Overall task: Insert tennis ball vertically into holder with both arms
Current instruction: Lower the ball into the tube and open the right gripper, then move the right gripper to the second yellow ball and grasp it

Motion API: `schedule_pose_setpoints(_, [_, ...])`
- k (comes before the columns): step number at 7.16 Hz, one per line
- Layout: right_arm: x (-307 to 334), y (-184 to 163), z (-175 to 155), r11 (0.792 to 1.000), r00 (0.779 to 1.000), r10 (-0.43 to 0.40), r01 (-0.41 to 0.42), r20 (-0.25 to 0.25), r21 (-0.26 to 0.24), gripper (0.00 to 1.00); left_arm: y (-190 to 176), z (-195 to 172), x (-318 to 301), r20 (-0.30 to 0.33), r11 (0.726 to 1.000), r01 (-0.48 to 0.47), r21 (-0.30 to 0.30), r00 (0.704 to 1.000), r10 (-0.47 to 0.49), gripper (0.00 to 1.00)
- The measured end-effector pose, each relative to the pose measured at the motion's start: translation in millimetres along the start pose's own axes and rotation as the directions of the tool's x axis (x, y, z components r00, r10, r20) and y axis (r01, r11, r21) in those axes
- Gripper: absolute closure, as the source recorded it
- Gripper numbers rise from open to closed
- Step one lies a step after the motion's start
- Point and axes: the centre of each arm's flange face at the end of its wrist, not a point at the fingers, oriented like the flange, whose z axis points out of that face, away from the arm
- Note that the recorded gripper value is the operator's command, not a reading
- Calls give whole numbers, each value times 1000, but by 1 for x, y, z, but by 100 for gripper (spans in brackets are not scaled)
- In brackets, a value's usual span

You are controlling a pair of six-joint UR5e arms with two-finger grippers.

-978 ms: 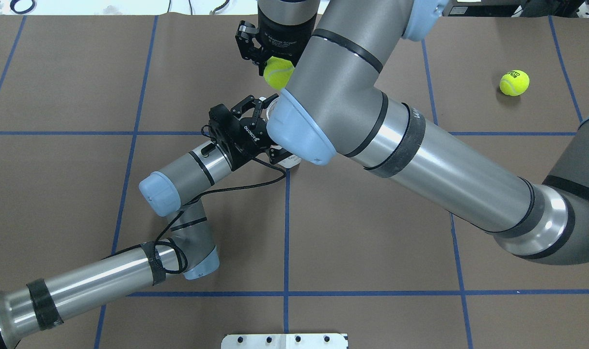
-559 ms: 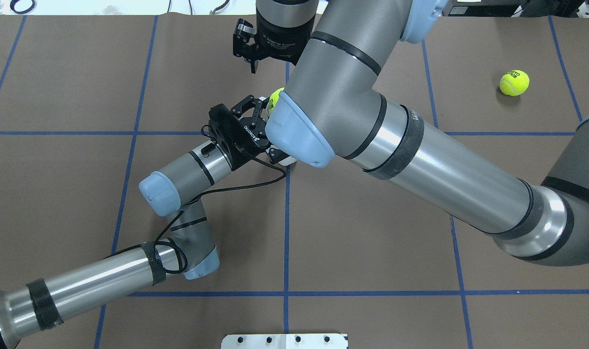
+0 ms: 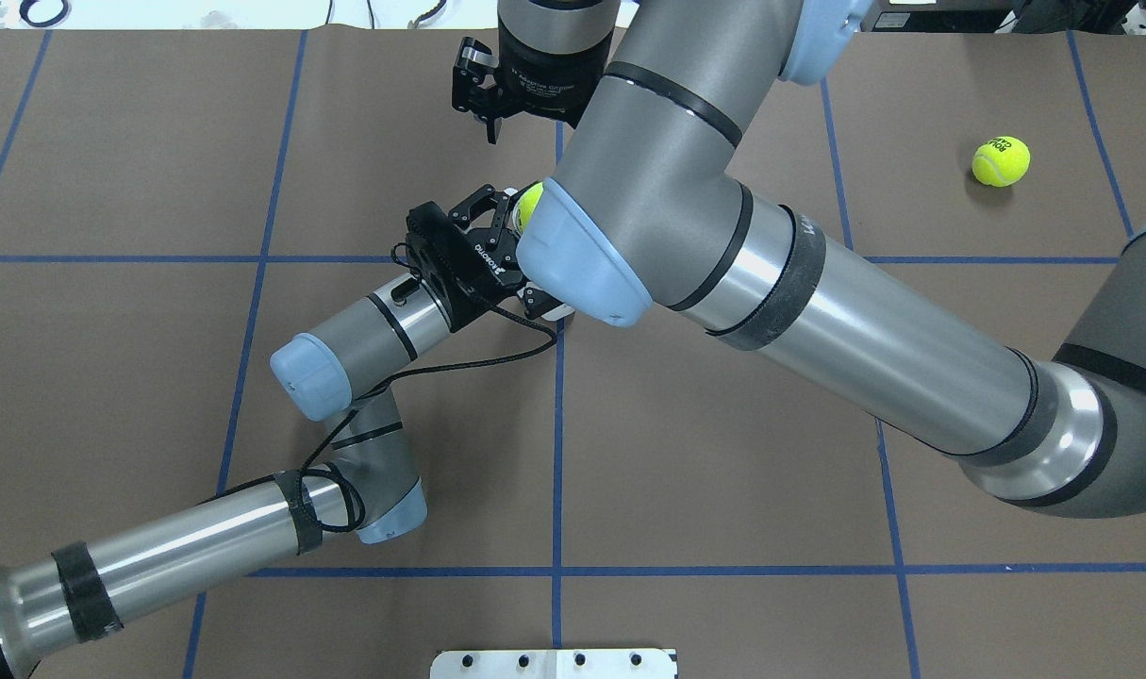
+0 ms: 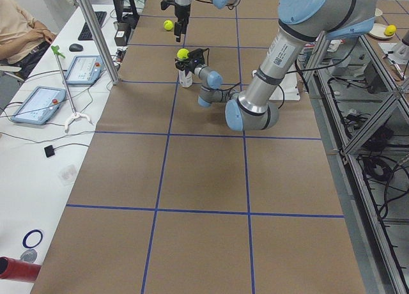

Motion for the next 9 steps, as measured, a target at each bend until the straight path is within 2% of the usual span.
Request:
schedule_pose_setpoints(2, [20, -17, 7, 998, 998, -57, 57, -20, 8, 1, 0, 0, -1, 0, 1000, 0, 0, 1000, 0, 1])
schedule_pose_setpoints(4, [92, -78, 25, 981, 978, -189, 193, -86, 30, 1, 1, -1, -1, 1, 1000, 0, 0, 1000, 0, 1])
schedule_pose_setpoints(6, [208, -166, 48, 944, 941, -324, 328, -97, 34, 1, 1, -1, -1, 1, 1000, 1, 1, 1000, -1, 1])
schedule_pose_setpoints(7, [267, -214, 56, 920, 917, -388, 391, -96, 17, 1, 1, -2, -1, 1, 1000, 1, 1, 1000, -1, 1])
schedule_pose_setpoints(8, [321, -258, 70, 897, 893, -439, 441, -101, 0, 1, 1, -2, 0, 0, 1000, 3, 1, 1000, -3, 1])
schedule_pose_setpoints(9, [369, -290, 97, 883, 879, -467, 470, -99, 6, 1, 0, -1, 1, -1, 1000, 4, 2, 1000, -4, 1])
